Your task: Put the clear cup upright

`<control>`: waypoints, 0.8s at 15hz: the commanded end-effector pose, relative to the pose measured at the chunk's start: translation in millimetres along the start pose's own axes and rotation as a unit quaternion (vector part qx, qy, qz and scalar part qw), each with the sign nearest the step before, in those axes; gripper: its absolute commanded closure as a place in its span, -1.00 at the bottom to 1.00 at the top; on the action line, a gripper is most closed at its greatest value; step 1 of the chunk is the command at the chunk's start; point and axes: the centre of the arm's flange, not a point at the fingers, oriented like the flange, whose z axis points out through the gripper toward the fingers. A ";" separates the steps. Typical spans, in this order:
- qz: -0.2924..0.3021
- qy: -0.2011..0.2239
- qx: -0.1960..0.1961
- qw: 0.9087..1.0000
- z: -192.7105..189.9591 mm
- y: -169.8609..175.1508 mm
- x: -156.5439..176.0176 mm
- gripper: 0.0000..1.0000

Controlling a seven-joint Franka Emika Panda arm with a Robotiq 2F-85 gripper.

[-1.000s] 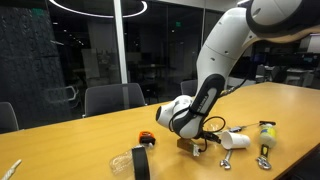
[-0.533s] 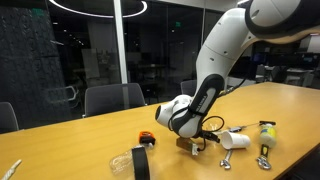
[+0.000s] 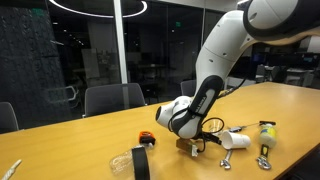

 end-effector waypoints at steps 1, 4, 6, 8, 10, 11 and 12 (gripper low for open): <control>0.019 0.000 0.004 1.000 -17.3 1.4 22.6 -1.00; 0.015 0.008 0.016 1.000 -48.3 18.2 63.7 -1.00; -0.007 0.006 0.031 0.999 -74.1 35.6 94.9 -1.00; -0.034 0.002 0.054 0.998 -101.5 55.4 121.7 -1.00; -0.071 -0.010 0.092 0.993 -129.7 81.9 144.6 -1.00; -0.089 -0.018 0.116 0.989 -141.8 97.7 154.0 -1.00; -0.100 -0.024 0.139 0.985 -151.4 116.3 160.0 -1.00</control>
